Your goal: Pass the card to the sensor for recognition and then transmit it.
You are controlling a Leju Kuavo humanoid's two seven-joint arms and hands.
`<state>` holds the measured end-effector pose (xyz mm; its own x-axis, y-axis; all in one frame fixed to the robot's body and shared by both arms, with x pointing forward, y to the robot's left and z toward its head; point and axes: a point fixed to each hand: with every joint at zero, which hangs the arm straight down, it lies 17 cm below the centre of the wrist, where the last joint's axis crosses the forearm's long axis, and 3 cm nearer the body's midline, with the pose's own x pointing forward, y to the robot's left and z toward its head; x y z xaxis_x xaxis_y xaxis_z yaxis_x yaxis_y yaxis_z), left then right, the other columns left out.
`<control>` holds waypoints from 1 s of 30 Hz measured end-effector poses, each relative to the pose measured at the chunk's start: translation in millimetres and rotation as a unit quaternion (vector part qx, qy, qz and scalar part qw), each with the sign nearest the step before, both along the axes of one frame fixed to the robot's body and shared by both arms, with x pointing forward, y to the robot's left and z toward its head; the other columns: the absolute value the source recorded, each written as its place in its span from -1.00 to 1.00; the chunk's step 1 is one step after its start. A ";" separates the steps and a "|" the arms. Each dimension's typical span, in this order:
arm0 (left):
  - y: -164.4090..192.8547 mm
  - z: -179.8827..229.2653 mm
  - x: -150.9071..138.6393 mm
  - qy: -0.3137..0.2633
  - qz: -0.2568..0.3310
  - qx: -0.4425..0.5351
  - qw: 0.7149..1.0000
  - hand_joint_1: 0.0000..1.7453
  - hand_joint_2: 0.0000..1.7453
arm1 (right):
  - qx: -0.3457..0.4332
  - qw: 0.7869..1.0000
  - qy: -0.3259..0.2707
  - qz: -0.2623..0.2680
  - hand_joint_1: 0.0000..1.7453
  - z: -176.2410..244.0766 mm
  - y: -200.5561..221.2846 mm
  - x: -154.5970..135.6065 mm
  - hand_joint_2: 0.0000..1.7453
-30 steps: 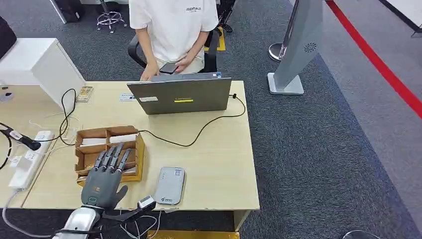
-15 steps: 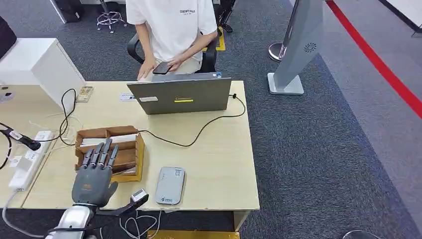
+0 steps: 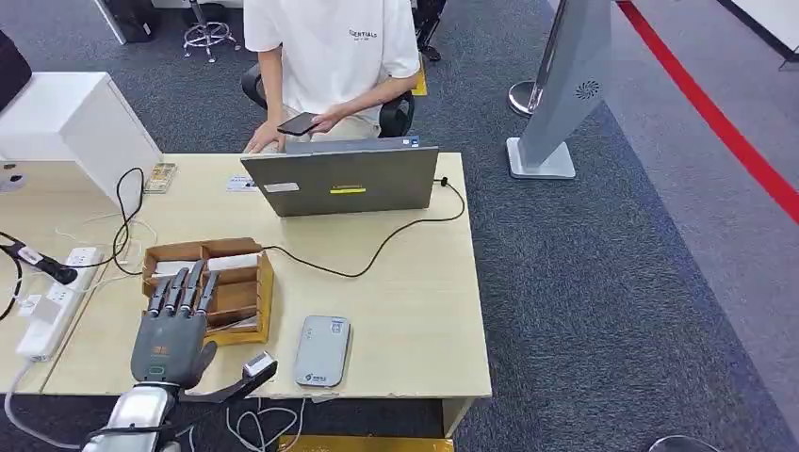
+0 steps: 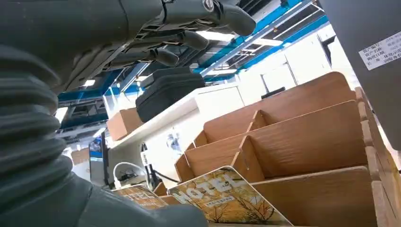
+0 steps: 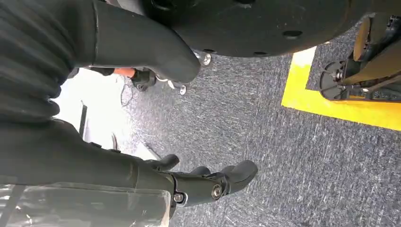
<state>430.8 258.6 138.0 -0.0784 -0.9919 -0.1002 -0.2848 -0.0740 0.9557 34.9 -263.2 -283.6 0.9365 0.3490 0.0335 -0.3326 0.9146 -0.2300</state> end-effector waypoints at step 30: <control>-6.7 -28.2 6.8 0.052 0.005 -0.016 0.998 1.00 1.00 | 0.001 1.000 -0.005 -0.005 -1.00 0.3 0.9 4.0 1.00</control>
<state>437.6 251.9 109.8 -0.0760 -0.9953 -0.0596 -0.1825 -0.0449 0.9822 39.0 -262.4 -283.2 0.9398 0.3389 0.0440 -0.3204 0.9186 -0.2313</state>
